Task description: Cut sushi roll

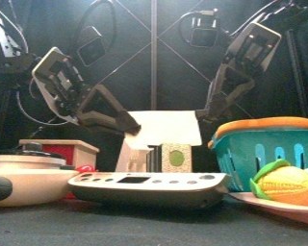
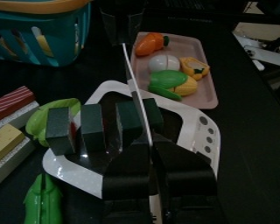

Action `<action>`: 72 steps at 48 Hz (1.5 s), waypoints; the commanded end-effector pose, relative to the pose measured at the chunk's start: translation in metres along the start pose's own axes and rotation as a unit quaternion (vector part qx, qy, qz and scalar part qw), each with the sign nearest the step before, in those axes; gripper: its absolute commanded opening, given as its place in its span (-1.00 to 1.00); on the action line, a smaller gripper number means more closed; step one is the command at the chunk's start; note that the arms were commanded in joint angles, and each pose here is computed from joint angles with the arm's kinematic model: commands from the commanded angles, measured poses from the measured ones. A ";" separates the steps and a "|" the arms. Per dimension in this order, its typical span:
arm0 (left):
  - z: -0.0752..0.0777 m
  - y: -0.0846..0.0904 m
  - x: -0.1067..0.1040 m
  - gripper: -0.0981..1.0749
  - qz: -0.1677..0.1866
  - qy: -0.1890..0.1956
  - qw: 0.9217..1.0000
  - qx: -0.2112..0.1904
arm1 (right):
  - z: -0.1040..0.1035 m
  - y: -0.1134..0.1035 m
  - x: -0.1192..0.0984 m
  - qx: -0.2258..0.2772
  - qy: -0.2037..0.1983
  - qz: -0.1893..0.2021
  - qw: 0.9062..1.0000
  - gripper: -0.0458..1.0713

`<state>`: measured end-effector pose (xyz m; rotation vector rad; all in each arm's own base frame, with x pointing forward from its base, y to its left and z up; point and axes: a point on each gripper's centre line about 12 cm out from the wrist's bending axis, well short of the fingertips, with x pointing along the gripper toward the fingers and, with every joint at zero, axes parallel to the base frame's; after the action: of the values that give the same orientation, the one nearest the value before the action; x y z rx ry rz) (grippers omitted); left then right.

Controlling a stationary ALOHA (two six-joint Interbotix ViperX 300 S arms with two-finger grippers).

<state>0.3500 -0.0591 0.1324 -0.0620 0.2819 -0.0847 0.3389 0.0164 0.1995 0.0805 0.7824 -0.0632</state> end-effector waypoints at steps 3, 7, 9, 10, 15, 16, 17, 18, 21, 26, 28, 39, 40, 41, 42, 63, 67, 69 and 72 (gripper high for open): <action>0.027 -0.004 0.007 -0.33 -0.005 -0.050 0.999 0.001 | 0.011 -0.007 -0.005 0.010 -0.025 -0.002 1.000 -0.07; 0.025 -0.003 0.008 -0.33 -0.005 -0.046 0.999 0.001 | 0.009 -0.005 -0.004 0.007 -0.021 -0.001 1.000 -0.07; 0.024 -0.003 0.008 -0.33 -0.005 -0.045 0.999 0.002 | 0.007 -0.005 -0.003 0.008 -0.019 -0.001 1.000 -0.07; 0.023 -0.003 0.008 -0.33 -0.005 -0.043 0.999 0.002 | 0.006 -0.005 -0.003 0.008 -0.017 -0.001 1.000 -0.07; 0.019 -0.003 0.010 -0.33 -0.004 -0.039 0.999 0.002 | 0.002 -0.005 -0.001 0.011 -0.011 0.000 1.000 -0.07; 0.018 -0.003 0.010 -0.33 -0.004 -0.037 0.999 0.002 | 0.001 -0.005 -0.001 0.012 -0.010 0.000 1.000 -0.07; 0.018 -0.003 0.010 -0.33 -0.004 -0.036 0.999 0.002 | 0.001 -0.005 -0.001 0.013 -0.010 0.000 1.000 -0.07; 0.018 -0.003 0.010 -0.33 -0.004 -0.036 0.999 0.002 | 0.000 -0.005 -0.001 0.015 -0.009 0.001 1.000 -0.07; 0.015 -0.003 0.011 -0.33 -0.004 -0.033 0.999 0.003 | 0.000 -0.004 -0.001 0.016 -0.008 0.002 1.000 -0.07; 0.013 -0.003 0.012 -0.33 -0.003 -0.029 1.000 0.003 | -0.001 -0.004 0.000 0.018 -0.010 0.004 1.000 -0.07; 0.012 -0.002 0.012 -0.33 -0.003 -0.027 1.000 0.003 | -0.001 -0.003 0.001 0.019 -0.012 0.005 1.000 -0.07; 0.003 -0.006 0.017 -0.33 -0.007 -0.015 1.000 0.004 | -0.009 0.003 0.009 0.015 -0.005 0.015 1.000 -0.07; 0.003 -0.007 0.017 -0.33 -0.008 -0.015 1.000 0.005 | -0.010 0.004 0.009 0.014 -0.004 0.016 1.000 -0.07; 0.002 -0.008 0.017 -0.33 -0.009 -0.013 1.000 0.005 | -0.011 0.006 0.011 0.013 -0.002 0.018 1.000 -0.07; 0.001 -0.009 0.018 -0.33 -0.010 -0.012 1.000 0.006 | -0.012 0.007 0.012 0.013 0.000 0.019 1.000 -0.07; -0.007 -0.014 0.021 -0.33 -0.016 0.006 1.000 0.006 | -0.018 0.014 0.020 0.023 0.015 0.026 0.999 -0.07; -0.007 -0.020 0.021 -0.33 -0.024 0.007 1.000 0.009 | -0.018 0.019 0.019 0.020 0.016 0.031 0.999 -0.07; -0.006 -0.023 0.022 -0.33 -0.027 0.007 1.000 0.009 | -0.018 0.021 0.018 0.019 0.015 0.034 0.999 -0.07; -0.005 -0.025 0.022 -0.33 -0.030 0.005 0.999 0.010 | -0.017 0.023 0.017 0.016 0.014 0.037 0.999 -0.07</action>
<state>0.3572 -0.0762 0.1062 -0.0452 0.3498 -0.1226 0.3353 0.0388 0.1601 0.1301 0.8621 -0.0162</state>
